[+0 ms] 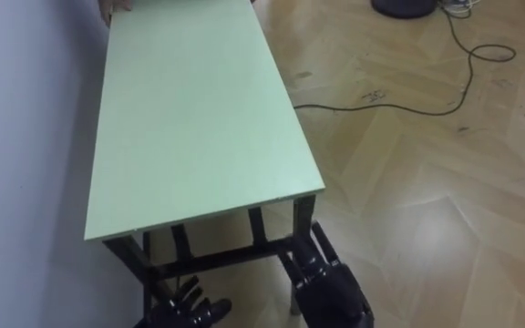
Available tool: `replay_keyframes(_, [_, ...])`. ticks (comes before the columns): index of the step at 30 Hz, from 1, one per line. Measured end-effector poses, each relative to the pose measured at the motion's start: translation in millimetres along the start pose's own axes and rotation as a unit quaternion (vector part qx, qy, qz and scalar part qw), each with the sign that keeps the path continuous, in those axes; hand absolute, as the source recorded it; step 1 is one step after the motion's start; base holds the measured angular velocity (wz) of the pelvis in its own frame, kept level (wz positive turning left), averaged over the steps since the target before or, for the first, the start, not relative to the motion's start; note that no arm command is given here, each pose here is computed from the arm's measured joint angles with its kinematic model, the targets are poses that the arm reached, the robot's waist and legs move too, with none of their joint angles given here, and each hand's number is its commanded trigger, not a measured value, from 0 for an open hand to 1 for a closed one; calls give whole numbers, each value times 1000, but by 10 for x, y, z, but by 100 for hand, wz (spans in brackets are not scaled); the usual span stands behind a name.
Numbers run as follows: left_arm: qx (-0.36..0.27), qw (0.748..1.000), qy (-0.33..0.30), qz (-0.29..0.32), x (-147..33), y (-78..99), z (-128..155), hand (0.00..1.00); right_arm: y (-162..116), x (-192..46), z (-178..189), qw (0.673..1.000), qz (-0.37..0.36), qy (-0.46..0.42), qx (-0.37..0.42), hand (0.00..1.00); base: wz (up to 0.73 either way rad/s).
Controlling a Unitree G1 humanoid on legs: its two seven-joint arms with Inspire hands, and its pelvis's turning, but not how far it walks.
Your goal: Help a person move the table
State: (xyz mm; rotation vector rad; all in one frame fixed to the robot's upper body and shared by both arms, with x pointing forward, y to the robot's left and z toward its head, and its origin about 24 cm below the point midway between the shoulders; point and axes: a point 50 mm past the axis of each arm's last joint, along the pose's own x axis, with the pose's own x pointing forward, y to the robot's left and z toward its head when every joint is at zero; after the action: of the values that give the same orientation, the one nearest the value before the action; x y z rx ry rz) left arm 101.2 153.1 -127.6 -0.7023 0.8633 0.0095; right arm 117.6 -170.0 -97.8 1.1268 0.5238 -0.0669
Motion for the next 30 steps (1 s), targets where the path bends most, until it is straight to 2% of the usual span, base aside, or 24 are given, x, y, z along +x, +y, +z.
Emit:
replay_keyframes(4, [-8,999,3,41,-54,197,-23,0,-146,-83,12,999,-34,-6,4,0,0])
replay_keyframes(10, [-1,995,8,98,-120,443,-61,0,-593,-292,7,988,-152,6,-8,0,-3])
replay_keyframes(14, [-6,987,25,158,-251,670,-173,0,-880,-510,13,972,-236,14,-17,0,0])
replay_keyframes(18, [-8,974,58,217,-401,858,-334,0,-1031,-674,-26,956,-293,30,-22,0,-2])
replay_keyframes(21, [4,967,65,245,-488,948,-369,0,-1108,-760,-70,945,-320,59,-43,0,-1])
replay_keyframes(28, [49,951,77,295,-490,1009,-348,0,-1250,-999,-253,908,-394,130,-56,0,-4])
replay_keyframes(30, [58,945,78,314,-482,1020,-334,0,-1250,-988,-285,904,-402,138,-48,0,-21])
